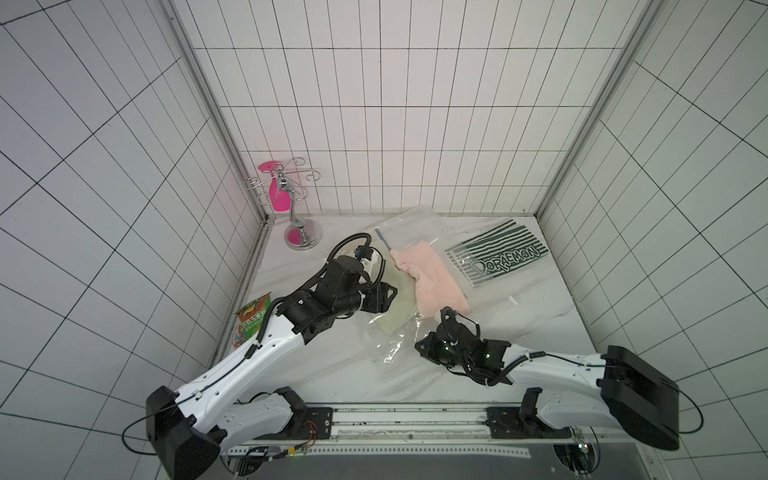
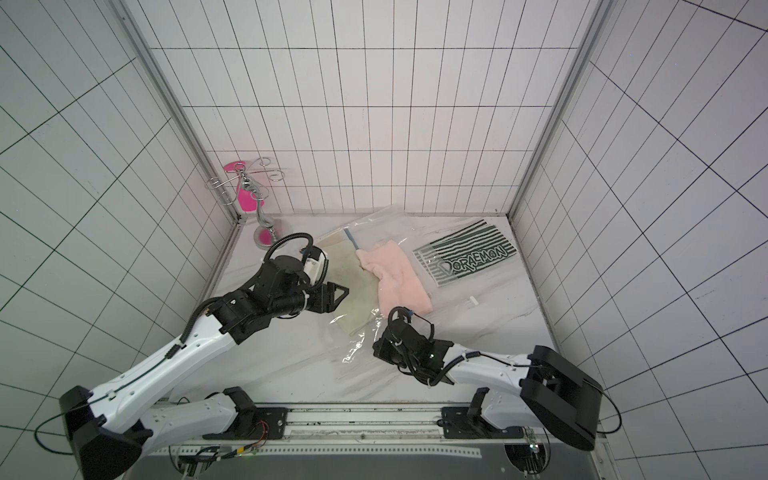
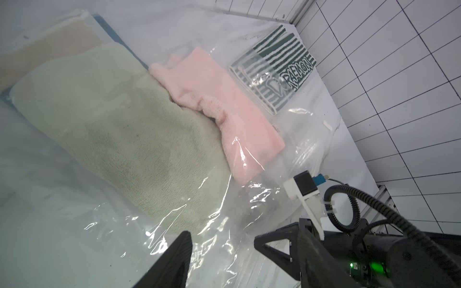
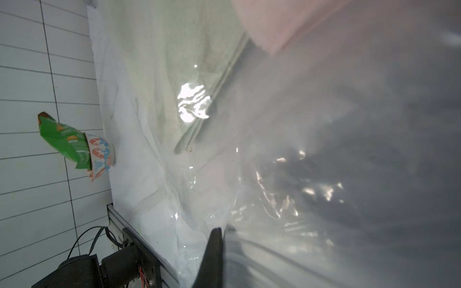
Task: Place the folded towel into the vacuum bag
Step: Adjust the vacuum bag at the center of the board.
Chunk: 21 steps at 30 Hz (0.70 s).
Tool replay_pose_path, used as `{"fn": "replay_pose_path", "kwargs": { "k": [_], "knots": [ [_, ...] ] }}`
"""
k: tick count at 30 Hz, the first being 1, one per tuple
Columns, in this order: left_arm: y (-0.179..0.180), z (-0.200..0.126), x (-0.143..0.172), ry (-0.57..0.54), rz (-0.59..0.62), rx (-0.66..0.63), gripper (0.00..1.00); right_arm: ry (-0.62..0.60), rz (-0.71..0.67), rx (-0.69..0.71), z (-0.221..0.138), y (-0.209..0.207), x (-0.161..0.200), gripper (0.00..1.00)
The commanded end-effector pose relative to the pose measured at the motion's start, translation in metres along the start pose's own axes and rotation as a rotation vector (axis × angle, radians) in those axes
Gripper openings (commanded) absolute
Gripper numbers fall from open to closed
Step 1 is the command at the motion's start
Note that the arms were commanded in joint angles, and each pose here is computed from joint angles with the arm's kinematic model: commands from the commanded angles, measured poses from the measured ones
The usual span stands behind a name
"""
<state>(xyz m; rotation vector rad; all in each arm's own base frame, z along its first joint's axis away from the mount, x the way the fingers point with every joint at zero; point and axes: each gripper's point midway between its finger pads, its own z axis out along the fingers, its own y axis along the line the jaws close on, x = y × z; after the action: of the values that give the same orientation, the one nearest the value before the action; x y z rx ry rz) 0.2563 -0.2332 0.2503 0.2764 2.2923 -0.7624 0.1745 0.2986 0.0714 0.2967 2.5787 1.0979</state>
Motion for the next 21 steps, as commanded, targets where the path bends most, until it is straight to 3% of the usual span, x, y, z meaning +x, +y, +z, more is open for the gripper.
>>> {"fn": "replay_pose_path", "kwargs": {
  "k": [1,4,8,11,15,21],
  "knots": [
    [0.016,-0.021,-0.026,-0.099,-0.011,-0.087,0.68,0.104,-0.053,-0.261,0.010,0.102,0.023,0.00],
    [0.032,-0.026,-0.029,-0.113,-0.038,-0.143,0.68,0.192,-0.070,-0.298,0.027,0.121,0.043,0.02],
    [0.038,-0.032,-0.029,-0.113,-0.048,-0.153,0.68,0.177,-0.026,-0.229,0.020,0.091,0.036,0.35],
    [0.034,-0.030,-0.027,-0.096,-0.033,-0.121,0.68,0.149,-0.068,-0.119,-0.008,0.060,0.030,0.51],
    [0.025,-0.018,-0.022,-0.068,-0.015,-0.053,0.68,0.115,-0.070,-0.003,-0.048,0.023,0.024,0.58],
    [-0.008,0.010,0.001,0.036,-0.034,0.106,0.67,-0.010,0.095,0.010,-0.082,-0.024,0.003,0.59]
  ]
}}
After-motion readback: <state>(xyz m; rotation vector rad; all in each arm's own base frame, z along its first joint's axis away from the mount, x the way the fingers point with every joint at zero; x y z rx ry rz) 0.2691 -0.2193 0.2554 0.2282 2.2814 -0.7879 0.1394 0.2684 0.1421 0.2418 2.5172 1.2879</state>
